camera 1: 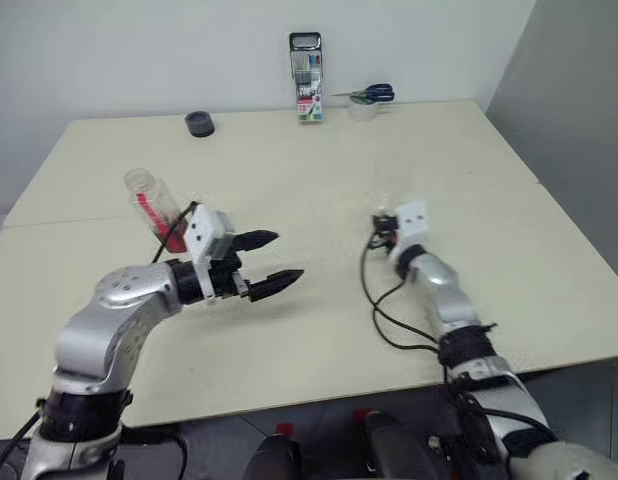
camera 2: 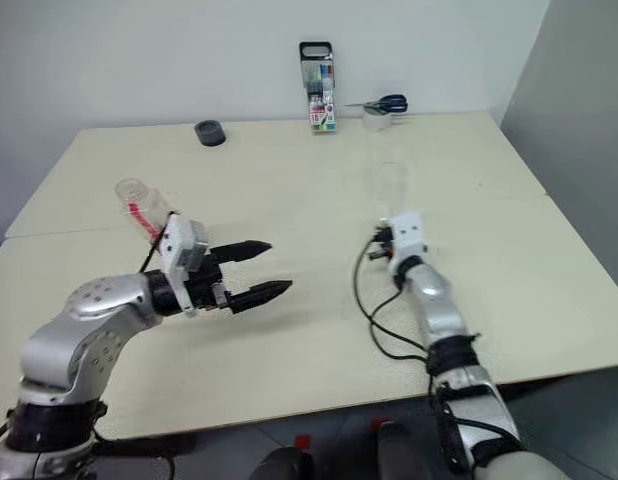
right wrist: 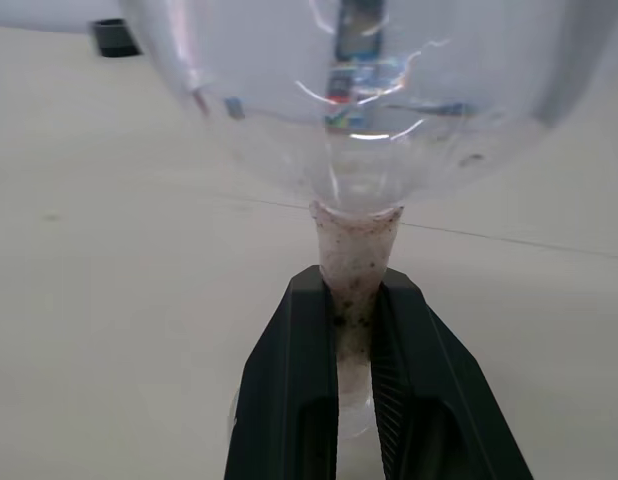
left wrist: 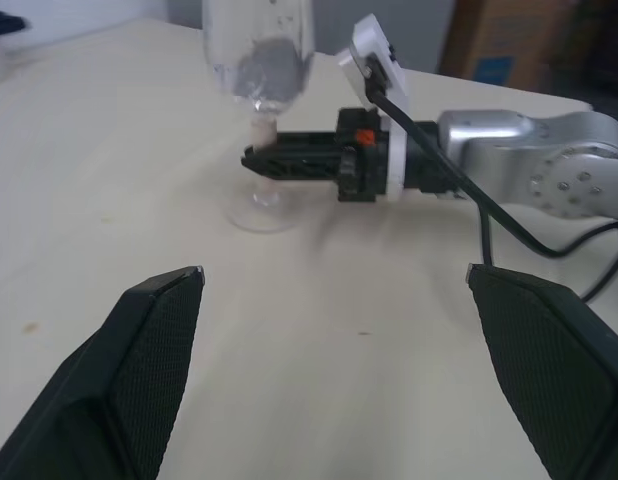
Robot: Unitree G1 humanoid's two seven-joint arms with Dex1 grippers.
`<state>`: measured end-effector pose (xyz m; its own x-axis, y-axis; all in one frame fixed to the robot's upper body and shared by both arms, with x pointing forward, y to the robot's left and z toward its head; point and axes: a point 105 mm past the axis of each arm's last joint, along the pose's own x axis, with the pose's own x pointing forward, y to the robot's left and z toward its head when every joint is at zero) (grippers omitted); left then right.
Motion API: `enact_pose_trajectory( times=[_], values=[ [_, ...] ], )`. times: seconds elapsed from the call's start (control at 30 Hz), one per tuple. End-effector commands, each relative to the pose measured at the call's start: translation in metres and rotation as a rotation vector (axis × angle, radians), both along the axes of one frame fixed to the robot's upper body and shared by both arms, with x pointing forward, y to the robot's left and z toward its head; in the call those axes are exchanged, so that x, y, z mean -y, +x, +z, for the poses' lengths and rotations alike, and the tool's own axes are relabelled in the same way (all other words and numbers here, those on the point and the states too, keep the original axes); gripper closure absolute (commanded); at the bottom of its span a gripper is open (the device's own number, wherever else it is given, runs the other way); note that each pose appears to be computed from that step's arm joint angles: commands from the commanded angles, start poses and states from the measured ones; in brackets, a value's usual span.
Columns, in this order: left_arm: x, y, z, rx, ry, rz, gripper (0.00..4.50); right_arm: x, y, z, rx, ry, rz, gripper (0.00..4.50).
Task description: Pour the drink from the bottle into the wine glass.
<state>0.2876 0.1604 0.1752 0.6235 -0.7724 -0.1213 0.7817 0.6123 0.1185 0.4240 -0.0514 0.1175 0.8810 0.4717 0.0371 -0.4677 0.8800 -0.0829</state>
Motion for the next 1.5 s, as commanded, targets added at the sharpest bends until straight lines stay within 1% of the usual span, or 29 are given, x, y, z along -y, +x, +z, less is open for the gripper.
enact_pose_trajectory(
  times=[0.03,0.13,0.3,0.5,0.73,0.8,0.87,1.0,1.13,1.17,1.23,1.33,1.4,1.5],
  values=[
    [-0.012,-0.009,0.011,0.061,-0.012,0.097,0.00,-0.022,0.002,0.014,0.065,-0.013,0.077,4.32],
    [-0.027,-0.020,0.007,0.076,-0.036,0.228,0.00,-0.046,0.003,0.017,0.066,-0.021,0.151,4.32],
    [-0.049,-0.034,-0.007,0.076,-0.061,0.405,0.00,-0.071,0.002,0.023,0.075,-0.040,0.235,4.32],
    [-0.046,-0.037,-0.012,0.072,-0.074,0.435,0.00,-0.079,0.003,0.025,0.080,-0.075,0.255,4.32],
    [-0.043,-0.032,-0.013,0.066,-0.079,0.412,0.00,-0.075,0.000,0.012,0.079,-0.127,0.263,4.32],
    [-0.043,-0.029,-0.013,0.063,-0.074,0.401,0.00,-0.072,-0.001,0.007,0.077,-0.132,0.262,3.61],
    [-0.043,-0.027,-0.013,0.062,-0.072,0.389,0.00,-0.068,-0.002,0.003,0.075,-0.135,0.260,3.07],
    [-0.046,-0.024,-0.012,0.064,-0.069,0.377,0.00,-0.058,-0.002,-0.003,0.068,-0.129,0.237,1.64],
    [-0.048,-0.020,-0.013,0.065,-0.065,0.367,0.00,-0.040,-0.004,-0.015,0.052,-0.115,0.225,0.15],
    [-0.049,-0.020,-0.014,0.062,-0.061,0.364,0.00,-0.034,-0.005,-0.017,0.054,-0.114,0.223,0.03],
    [-0.052,-0.019,-0.017,0.058,-0.054,0.360,0.00,-0.019,-0.008,-0.019,0.066,-0.119,0.215,0.03],
    [-0.059,-0.016,-0.017,0.061,-0.048,0.374,0.00,0.000,-0.015,-0.013,0.097,-0.112,0.226,0.03],
    [-0.067,-0.013,-0.016,0.067,-0.051,0.412,0.00,0.012,-0.026,-0.006,0.114,-0.120,0.260,0.03],
    [-0.084,-0.008,-0.017,0.075,-0.061,0.496,0.00,0.026,-0.051,0.006,0.118,-0.179,0.340,0.03]
  ],
)
